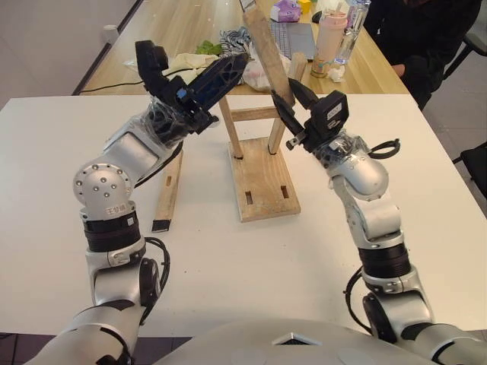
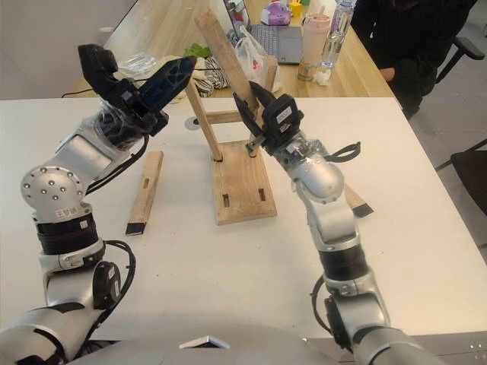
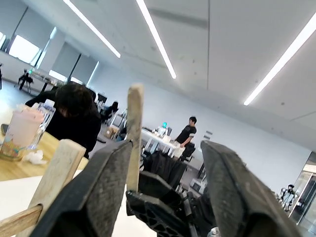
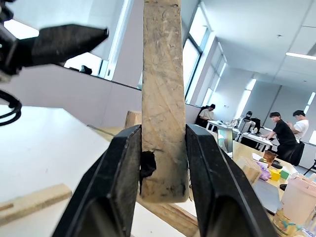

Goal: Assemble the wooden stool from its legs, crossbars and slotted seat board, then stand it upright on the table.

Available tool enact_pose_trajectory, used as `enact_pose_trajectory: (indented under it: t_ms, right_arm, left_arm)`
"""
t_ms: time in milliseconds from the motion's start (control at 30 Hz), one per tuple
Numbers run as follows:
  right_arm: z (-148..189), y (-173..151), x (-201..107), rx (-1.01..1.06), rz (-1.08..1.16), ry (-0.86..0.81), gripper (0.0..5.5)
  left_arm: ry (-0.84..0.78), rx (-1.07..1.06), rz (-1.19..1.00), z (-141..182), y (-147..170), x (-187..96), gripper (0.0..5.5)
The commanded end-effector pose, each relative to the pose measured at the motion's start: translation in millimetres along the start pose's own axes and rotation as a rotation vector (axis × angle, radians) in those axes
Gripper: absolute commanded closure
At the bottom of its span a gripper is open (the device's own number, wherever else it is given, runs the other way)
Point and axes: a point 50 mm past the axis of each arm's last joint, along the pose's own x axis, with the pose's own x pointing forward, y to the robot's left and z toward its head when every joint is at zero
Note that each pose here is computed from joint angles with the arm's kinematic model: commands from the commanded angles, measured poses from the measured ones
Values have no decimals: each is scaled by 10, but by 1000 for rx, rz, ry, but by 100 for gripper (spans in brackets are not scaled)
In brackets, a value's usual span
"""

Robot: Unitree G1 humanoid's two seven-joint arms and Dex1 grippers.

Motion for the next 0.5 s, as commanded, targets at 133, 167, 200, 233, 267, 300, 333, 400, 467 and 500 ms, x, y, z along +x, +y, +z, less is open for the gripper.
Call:
enact_pose_trajectory:
  t_ms: [133, 167, 200, 233, 267, 300, 333, 400, 467, 500]
  right_arm:
    - [-44, 135, -23, -35, 36, 1, 422]
    - [-48, 156, -23, -32, 48, 1, 422]
    - [-50, 169, -23, -31, 56, 2, 422]
    - [-63, 189, -26, -26, 67, 5, 422]
    - [-84, 209, -27, -17, 73, 13, 422]
    - [-102, 228, -27, -9, 77, 19, 422]
    - [-116, 247, -26, -3, 80, 23, 422]
    - [-144, 281, -41, 11, 77, 33, 422]
    - [-168, 308, -50, 22, 75, 41, 422]
    - [-176, 325, -52, 28, 78, 42, 422]
  left_arm:
    - [51, -17, 40, -37, 90, 103, 300]
    - [58, -18, 51, -46, 112, 99, 300]
    - [62, -17, 56, -51, 126, 97, 300]
    - [60, -19, 61, -50, 138, 93, 300]
    - [51, -27, 56, -42, 140, 92, 300]
    - [44, -33, 51, -33, 138, 88, 300]
    - [38, -35, 51, -24, 144, 84, 314]
    - [27, -35, 63, -16, 171, 77, 339]
    - [10, -34, 65, 6, 177, 66, 371]
    - [1, -35, 67, 19, 180, 56, 382]
